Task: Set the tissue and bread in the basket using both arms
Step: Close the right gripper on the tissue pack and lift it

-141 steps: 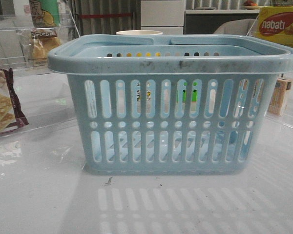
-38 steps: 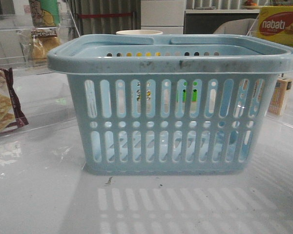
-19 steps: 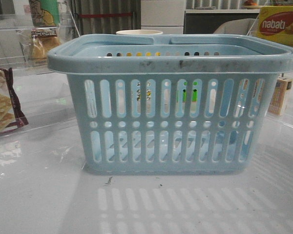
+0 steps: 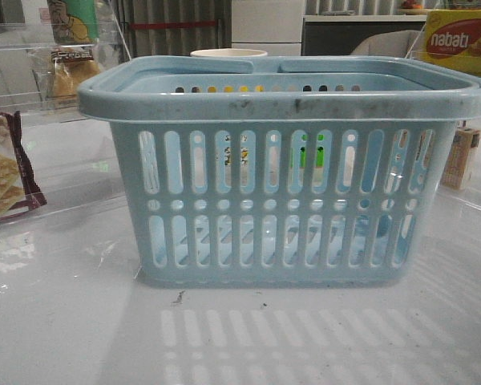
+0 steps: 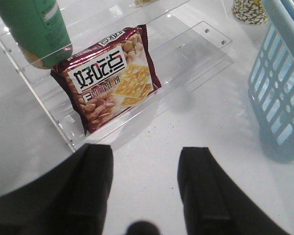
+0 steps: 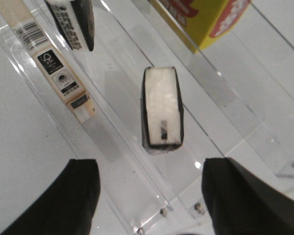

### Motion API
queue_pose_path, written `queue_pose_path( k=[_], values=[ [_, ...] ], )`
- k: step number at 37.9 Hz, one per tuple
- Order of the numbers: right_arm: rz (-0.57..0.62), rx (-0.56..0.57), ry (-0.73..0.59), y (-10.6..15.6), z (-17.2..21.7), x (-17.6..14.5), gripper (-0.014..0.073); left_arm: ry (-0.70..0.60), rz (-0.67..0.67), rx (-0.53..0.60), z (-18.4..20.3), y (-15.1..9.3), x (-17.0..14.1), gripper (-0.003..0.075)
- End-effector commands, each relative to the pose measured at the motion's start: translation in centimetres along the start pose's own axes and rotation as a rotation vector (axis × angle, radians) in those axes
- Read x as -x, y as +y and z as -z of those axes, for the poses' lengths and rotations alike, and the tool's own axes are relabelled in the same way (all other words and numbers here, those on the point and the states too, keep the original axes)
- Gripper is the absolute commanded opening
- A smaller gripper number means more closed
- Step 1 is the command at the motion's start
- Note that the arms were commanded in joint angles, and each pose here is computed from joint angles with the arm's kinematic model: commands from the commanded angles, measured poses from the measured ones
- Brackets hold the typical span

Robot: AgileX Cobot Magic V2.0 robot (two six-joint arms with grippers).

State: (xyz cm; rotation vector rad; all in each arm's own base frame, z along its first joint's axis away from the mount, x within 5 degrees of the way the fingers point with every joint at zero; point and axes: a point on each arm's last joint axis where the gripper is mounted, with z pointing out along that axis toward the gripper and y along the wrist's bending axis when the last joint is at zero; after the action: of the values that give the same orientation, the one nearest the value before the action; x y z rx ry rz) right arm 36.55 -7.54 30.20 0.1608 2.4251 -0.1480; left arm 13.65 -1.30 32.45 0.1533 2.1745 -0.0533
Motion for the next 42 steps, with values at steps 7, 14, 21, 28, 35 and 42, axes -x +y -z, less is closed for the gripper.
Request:
queue_pose_path(
  k=[7,14,21,28,35,42],
  values=[
    [0.018,-0.026,-0.111,-0.6,-1.3,2.3,0.0522,-0.099,0.003,0.007,0.6,0.1,1.5,0.0304],
    [0.019,-0.025,-0.12,-0.5,-2.2,2.3,0.036,-0.099,0.003,0.007,0.6,0.1,1.5,0.0254],
    [0.019,-0.026,-0.126,-0.5,-1.3,2.4,0.0247,-0.099,0.003,0.007,0.6,0.1,1.5,0.02],
    [-0.003,-0.014,-0.201,-0.4,3.6,3.2,0.0246,-0.099,0.003,0.007,0.6,0.1,1.5,0.0155],
    [-0.065,0.074,-0.272,0.9,9.4,3.3,0.0246,-0.099,0.003,0.007,0.6,0.1,1.5,0.0113],
    [-0.055,0.222,-0.299,4.3,14.4,2.5,0.0246,-0.099,0.003,0.007,0.6,0.1,1.5,0.009]
  ],
)
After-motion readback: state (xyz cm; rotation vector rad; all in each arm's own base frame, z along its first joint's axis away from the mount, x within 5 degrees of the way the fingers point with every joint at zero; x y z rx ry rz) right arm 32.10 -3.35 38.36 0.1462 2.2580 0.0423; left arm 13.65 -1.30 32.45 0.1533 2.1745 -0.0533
